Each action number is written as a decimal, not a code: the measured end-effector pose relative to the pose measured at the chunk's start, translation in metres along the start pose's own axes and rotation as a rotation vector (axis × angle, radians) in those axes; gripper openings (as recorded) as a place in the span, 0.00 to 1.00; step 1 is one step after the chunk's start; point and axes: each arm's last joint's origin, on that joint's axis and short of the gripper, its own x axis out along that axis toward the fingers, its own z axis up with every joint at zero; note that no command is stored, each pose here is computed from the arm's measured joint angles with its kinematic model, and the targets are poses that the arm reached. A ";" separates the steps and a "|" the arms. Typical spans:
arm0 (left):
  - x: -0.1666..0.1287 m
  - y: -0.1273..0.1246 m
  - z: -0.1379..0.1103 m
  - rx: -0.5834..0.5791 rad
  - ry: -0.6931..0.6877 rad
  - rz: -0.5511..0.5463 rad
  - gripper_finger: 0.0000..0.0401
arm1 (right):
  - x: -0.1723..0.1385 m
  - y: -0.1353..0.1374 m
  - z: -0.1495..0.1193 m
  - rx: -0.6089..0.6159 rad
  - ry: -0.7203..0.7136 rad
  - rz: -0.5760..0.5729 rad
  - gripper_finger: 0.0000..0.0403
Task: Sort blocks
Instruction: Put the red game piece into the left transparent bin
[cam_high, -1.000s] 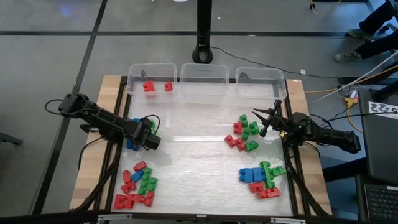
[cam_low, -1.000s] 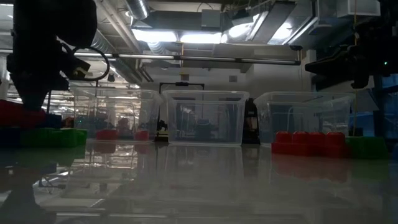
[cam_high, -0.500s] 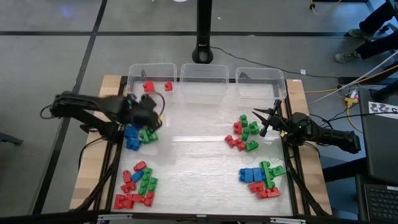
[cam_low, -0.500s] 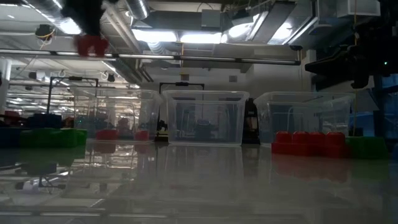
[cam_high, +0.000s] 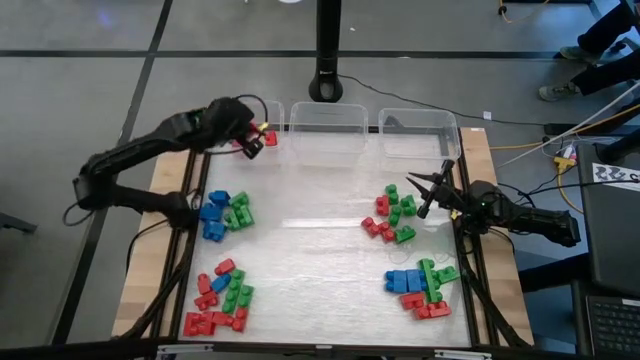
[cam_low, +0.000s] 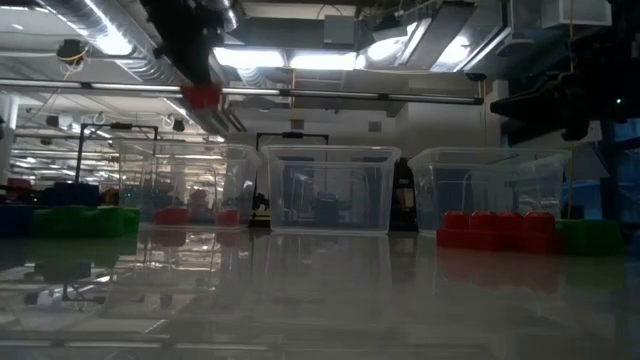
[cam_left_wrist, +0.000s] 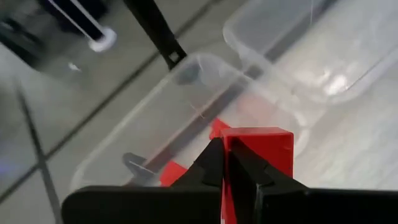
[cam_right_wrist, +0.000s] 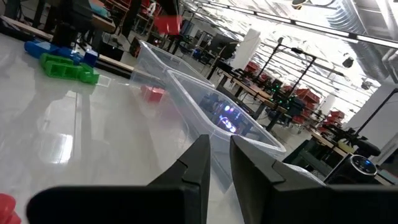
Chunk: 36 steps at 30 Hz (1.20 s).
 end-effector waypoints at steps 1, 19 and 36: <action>0.008 0.005 0.001 0.000 0.020 0.008 0.00 | 0.000 0.000 0.001 -0.003 -0.007 -0.004 0.16; 0.053 0.038 0.015 -0.057 -0.005 0.132 0.12 | 0.000 0.000 0.001 -0.057 -0.005 0.005 0.16; 0.012 -0.003 0.011 -0.039 -0.226 -0.211 0.49 | 0.000 0.004 0.004 -0.038 -0.100 0.159 0.35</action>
